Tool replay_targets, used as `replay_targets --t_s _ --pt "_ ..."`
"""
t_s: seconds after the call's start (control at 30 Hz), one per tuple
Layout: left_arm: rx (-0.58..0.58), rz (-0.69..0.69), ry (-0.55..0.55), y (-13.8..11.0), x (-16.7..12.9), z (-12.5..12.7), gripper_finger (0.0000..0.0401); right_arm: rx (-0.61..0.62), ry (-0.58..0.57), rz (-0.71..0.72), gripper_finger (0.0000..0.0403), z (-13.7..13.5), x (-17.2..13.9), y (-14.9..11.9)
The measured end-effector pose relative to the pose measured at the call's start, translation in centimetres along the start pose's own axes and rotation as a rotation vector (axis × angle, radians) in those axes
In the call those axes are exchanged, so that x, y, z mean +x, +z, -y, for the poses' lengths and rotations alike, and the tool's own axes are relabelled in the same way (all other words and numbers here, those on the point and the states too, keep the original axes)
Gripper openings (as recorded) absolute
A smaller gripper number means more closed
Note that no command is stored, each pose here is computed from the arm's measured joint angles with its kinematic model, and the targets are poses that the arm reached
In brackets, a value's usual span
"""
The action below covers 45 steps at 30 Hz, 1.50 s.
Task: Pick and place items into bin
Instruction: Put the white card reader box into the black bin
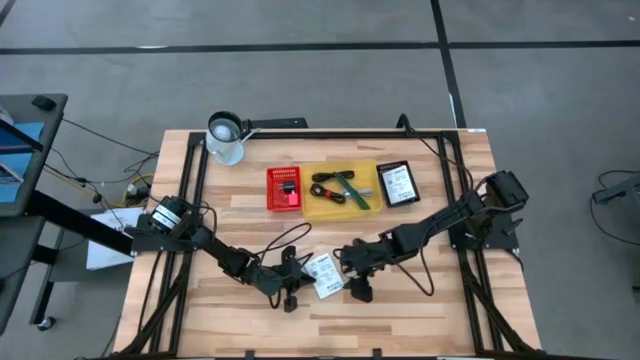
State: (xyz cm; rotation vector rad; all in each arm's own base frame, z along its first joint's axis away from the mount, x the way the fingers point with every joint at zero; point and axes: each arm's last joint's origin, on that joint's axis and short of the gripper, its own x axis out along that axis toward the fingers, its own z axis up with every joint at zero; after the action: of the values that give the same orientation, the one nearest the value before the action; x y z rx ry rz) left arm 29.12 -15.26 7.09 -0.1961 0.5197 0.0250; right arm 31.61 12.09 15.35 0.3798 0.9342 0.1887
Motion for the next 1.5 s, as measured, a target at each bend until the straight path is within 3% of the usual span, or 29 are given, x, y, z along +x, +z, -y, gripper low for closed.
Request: replay_targets --t_s 0.07,0.47,1.5 --pt "0.001 0.000 0.001 0.0 0.0 0.0 0.0000 0.041 0.010 -0.043 0.0235 0.4 0.2 -0.4" --pt "0.037 0.028 0.043 -0.4 -0.5 0.7 0.0000 0.254 0.061 0.002 0.0235 0.5 0.0 0.5" --pt "0.053 0.043 0.088 -1.2 -1.2 1.8 0.0000 0.331 0.043 0.039 0.0235 2.0 -0.2 1.5"
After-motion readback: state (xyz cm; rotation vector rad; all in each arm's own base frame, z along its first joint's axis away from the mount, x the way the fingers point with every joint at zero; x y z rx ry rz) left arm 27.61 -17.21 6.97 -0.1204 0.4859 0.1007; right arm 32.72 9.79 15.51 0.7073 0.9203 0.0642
